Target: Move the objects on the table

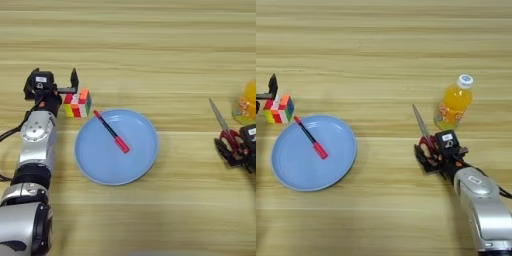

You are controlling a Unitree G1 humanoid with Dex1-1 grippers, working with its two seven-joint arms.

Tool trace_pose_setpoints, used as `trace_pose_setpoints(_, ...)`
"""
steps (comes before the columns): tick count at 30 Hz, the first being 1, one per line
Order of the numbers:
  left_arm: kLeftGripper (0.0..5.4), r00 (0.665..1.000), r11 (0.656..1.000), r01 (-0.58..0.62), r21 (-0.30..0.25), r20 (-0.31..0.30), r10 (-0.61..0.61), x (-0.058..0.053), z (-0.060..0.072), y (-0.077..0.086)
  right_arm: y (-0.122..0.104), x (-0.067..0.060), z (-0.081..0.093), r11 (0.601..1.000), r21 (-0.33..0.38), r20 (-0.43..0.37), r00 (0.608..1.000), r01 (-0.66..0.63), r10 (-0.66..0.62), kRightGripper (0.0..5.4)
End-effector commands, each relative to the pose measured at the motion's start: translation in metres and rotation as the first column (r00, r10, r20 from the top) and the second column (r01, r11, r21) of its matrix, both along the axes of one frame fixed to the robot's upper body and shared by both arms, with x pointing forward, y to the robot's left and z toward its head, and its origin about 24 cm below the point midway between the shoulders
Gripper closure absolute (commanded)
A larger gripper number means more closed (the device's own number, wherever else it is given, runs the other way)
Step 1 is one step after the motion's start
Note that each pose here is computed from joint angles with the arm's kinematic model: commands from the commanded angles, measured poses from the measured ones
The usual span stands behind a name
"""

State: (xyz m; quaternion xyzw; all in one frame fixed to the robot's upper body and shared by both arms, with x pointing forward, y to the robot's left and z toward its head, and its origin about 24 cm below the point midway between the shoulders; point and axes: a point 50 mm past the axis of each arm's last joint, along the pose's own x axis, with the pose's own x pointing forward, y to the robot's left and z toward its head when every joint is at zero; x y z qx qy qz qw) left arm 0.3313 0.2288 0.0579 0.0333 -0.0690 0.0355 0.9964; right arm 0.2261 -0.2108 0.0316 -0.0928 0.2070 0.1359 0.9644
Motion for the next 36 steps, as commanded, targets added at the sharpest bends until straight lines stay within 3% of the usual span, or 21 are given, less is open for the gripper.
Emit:
trace_pose_setpoints(1,0.00,1.000,1.000,0.004,0.003,-0.006,-0.004,0.002,0.002,-0.002,0.001,-0.016,-0.019,0.999,-0.026,-0.132,0.991,-0.031,0.027,1.65)
trace_pose_setpoints(14,0.00,1.000,1.000,0.004,0.003,-0.004,-0.004,0.002,0.002,-0.001,0.025,-0.006,-0.023,0.997,0.035,-0.113,0.991,-0.070,0.074,2.87)
trace_pose_setpoints(19,0.00,1.000,1.000,0.004,0.002,-0.004,-0.004,0.001,0.002,-0.001,0.037,0.004,-0.024,0.995,0.067,-0.104,0.991,-0.077,0.083,2.91)
trace_pose_setpoints(28,0.00,1.000,1.000,0.004,0.002,-0.002,-0.004,0.000,0.002,-0.001,0.045,0.010,-0.032,0.992,0.094,-0.123,0.988,-0.081,0.092,2.92)
trace_pose_setpoints(36,0.00,1.000,1.000,0.004,0.003,-0.002,-0.004,0.000,0.002,0.000,0.068,0.022,-0.033,0.983,0.121,-0.108,0.983,-0.137,0.150,2.92)
